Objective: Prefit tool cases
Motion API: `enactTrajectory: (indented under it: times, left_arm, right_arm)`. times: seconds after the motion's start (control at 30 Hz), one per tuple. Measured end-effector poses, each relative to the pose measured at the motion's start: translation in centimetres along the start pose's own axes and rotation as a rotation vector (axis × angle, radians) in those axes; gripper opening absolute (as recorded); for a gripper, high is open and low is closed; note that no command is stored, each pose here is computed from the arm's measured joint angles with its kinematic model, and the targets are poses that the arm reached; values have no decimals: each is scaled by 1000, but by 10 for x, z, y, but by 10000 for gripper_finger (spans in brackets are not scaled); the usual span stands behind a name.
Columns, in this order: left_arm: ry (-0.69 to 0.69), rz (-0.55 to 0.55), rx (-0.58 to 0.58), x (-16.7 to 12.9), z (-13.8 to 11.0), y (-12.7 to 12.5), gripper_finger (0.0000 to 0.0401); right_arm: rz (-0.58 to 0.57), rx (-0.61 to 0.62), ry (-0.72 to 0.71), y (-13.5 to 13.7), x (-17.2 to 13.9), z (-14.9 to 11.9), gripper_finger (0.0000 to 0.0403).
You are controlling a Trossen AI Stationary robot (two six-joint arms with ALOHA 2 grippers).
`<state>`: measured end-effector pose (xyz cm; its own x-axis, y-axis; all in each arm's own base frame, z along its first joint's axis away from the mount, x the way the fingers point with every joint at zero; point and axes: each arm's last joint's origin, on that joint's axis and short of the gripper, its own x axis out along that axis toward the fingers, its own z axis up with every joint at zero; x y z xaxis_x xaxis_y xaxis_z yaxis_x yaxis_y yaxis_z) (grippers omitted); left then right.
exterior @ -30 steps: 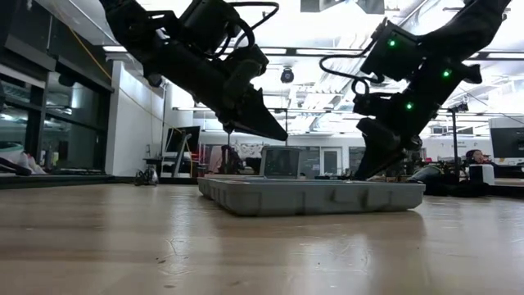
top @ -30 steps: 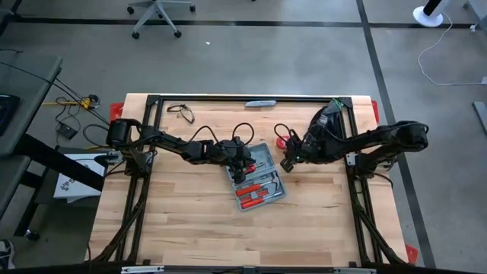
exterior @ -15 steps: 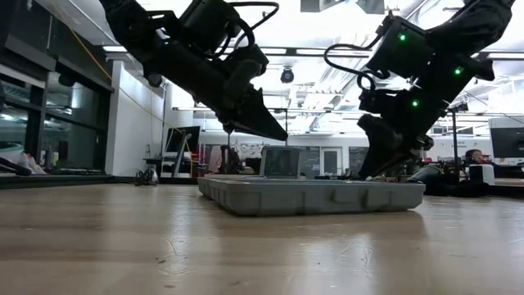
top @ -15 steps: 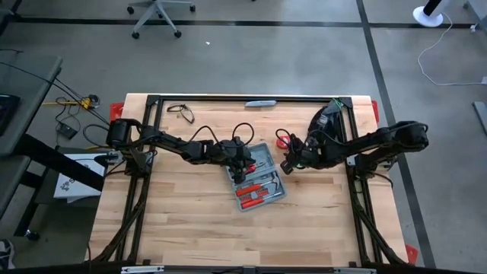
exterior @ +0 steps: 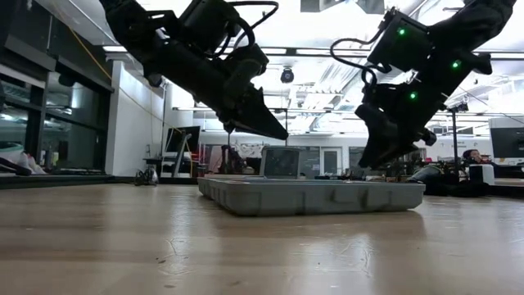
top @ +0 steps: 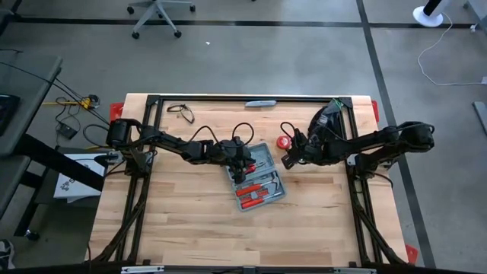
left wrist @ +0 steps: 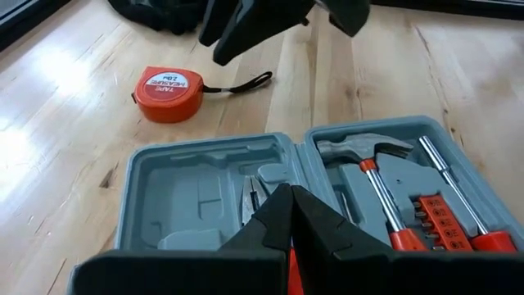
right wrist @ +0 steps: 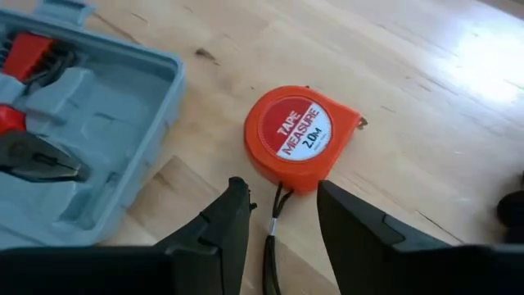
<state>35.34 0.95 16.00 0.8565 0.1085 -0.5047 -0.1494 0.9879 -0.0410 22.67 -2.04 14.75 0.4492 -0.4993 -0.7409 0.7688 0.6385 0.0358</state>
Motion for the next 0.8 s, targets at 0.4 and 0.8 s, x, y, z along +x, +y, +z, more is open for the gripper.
enactTrajectory:
  times: [0.4, 0.8]
  left_arm:
    - [0, 1, 0, 0, 0, 0, 0]
    - [-1, 1, 0, 0, 0, 0, 0]
  right_arm:
    - [-3, -22, 29, -1, 3, -2, 138]
    - [-70, -76, 105, 4, 33, -21, 138]
